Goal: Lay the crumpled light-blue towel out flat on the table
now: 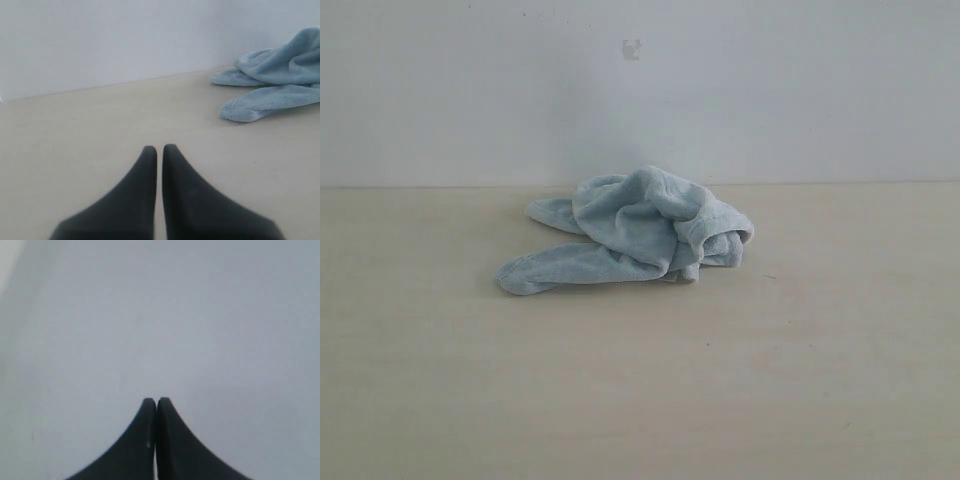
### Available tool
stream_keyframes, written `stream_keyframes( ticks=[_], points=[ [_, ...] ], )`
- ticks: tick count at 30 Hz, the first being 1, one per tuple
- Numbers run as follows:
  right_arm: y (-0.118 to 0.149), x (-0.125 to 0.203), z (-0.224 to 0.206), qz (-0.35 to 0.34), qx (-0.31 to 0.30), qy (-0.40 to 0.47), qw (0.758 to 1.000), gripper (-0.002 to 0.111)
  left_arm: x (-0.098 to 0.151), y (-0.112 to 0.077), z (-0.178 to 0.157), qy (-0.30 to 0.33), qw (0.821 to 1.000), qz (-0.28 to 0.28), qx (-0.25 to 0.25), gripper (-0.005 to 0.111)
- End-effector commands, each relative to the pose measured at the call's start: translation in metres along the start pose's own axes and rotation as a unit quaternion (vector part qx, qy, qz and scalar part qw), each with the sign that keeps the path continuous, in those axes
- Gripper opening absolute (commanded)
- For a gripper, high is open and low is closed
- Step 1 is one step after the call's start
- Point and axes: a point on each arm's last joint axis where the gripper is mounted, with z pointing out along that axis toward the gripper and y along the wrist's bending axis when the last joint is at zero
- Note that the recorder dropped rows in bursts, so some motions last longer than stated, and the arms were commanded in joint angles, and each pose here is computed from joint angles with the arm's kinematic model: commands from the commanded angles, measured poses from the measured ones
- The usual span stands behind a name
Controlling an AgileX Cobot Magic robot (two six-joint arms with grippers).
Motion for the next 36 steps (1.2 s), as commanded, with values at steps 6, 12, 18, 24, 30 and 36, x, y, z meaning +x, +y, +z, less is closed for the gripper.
stream_keyframes(
  ticks=[6, 12, 18, 24, 30, 36],
  points=[
    [-0.009, -0.111, 0.045, 0.023, -0.003, -0.114, 0.993, 0.000, 0.000, 0.000, 0.000, -0.004, 1.000, 0.001, -0.002, 0.004],
    [-0.049, 0.002, 0.062, -0.100, 0.109, 0.392, 0.908, 0.000, 0.000, 0.000, 0.000, -0.004, 1.000, 0.001, -0.002, 0.004],
    [-0.039, 0.095, 0.092, 0.007, 0.030, 0.432, 0.902, 0.000, 0.000, 0.000, 0.000, -0.004, 1.000, 0.001, -0.002, 0.004],
    [-0.053, 0.190, 0.075, 0.057, 0.104, 0.712, 0.692, 0.000, 0.000, 0.000, 0.000, -0.004, 1.000, 0.001, -0.002, 0.004],
    [-0.041, 0.243, 0.108, 0.142, 0.084, 0.879, 0.447, 0.000, 0.000, 0.000, 0.000, -0.004, 1.000, 0.001, -0.002, 0.004],
    [0.016, 0.255, 0.133, 0.220, -0.120, 0.847, 0.468, 0.000, 0.000, 0.000, 0.000, -0.004, 1.000, 0.001, -0.002, 0.004]
  ],
)
